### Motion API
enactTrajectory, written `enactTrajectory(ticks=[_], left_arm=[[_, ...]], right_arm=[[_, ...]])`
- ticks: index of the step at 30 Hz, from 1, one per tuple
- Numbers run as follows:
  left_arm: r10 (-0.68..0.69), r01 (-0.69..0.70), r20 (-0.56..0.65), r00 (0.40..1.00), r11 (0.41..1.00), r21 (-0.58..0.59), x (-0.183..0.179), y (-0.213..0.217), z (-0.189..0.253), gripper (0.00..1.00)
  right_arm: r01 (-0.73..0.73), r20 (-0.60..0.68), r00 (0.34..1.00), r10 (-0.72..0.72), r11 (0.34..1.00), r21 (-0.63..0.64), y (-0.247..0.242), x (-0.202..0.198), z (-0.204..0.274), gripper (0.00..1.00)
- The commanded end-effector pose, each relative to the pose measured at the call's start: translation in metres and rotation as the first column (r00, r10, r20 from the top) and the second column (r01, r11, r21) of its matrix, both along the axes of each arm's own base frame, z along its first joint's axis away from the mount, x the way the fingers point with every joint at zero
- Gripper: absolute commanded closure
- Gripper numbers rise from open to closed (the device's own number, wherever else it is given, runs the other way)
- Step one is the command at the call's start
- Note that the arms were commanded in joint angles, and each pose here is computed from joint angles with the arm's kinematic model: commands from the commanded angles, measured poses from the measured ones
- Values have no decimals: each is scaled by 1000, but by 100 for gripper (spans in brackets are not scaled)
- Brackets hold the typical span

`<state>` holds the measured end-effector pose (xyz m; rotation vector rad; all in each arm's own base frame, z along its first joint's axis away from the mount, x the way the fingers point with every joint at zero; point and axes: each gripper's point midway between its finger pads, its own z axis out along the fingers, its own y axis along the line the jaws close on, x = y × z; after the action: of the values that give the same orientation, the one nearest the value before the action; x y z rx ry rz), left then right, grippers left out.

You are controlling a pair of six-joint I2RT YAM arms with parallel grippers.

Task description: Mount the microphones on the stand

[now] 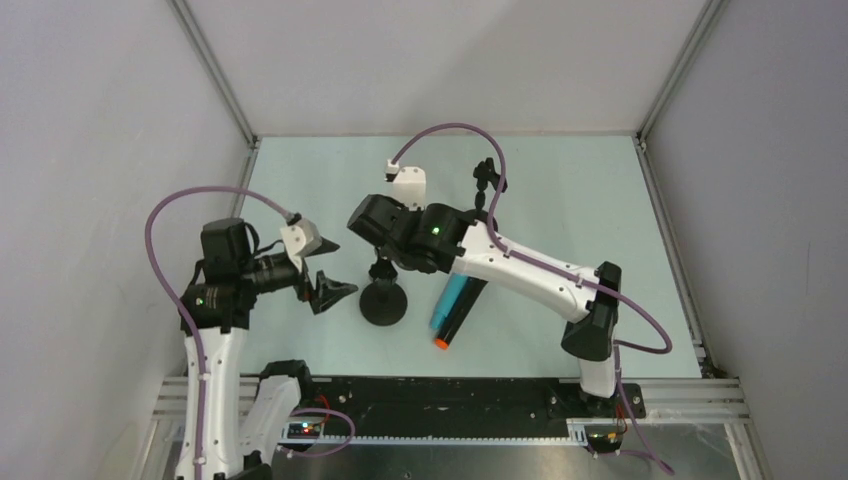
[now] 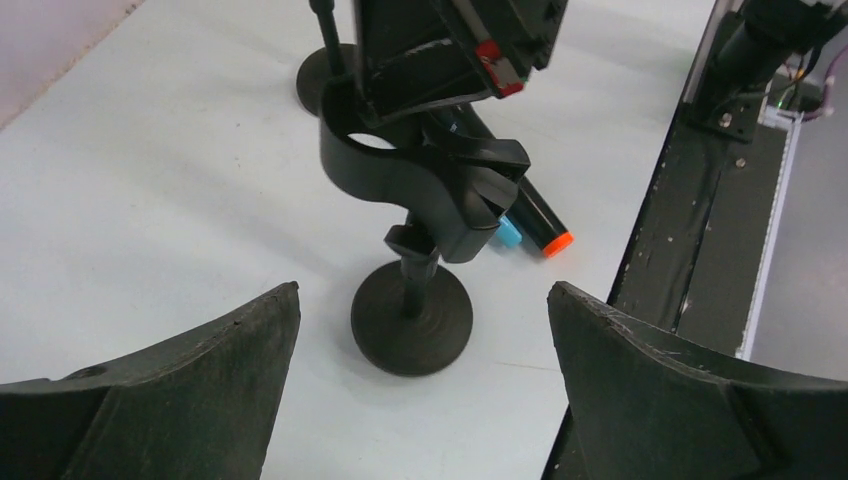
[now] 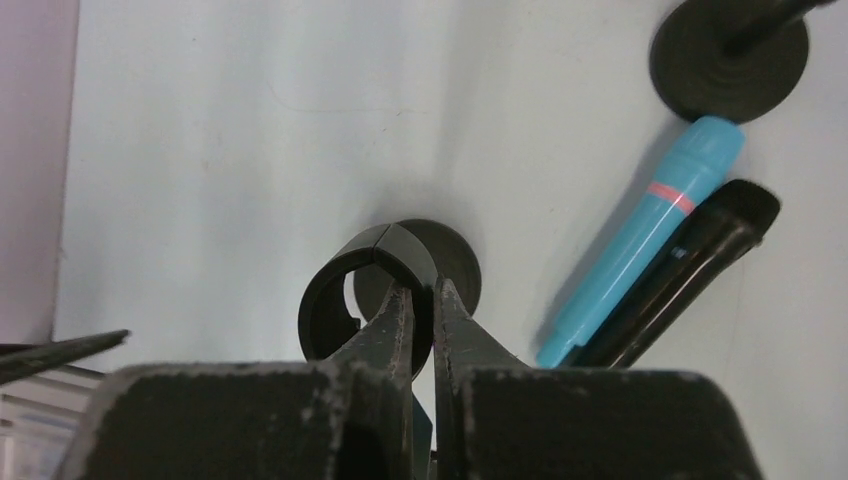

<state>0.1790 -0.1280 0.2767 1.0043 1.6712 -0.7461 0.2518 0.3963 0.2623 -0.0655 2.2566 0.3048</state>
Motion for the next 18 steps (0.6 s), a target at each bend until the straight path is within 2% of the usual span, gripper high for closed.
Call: enactTrajectory(ticks=[1, 3, 6, 12, 18], left_arm=[[-89, 86, 97, 991, 996, 37, -1, -4, -9, 2], [-97, 92, 100, 990, 994, 52, 8, -3, -10, 0], [-110, 106, 93, 990, 993, 42, 15, -4, -5, 3], [-236, 229, 111, 965, 971, 71, -5, -24, -24, 0], [-221, 215, 154, 963, 975, 57, 3, -29, -16, 0]], right_arm=[[185, -2, 982, -186, 976, 111, 1, 4, 20, 100], [215, -19, 977, -215, 967, 133, 3, 6, 16, 100], [252, -60, 968, -245, 951, 177, 3, 16, 10, 100], [317, -22, 948, -317, 938, 140, -14, 35, 8, 100], [328, -39, 945, -325, 938, 110, -8, 39, -4, 100]])
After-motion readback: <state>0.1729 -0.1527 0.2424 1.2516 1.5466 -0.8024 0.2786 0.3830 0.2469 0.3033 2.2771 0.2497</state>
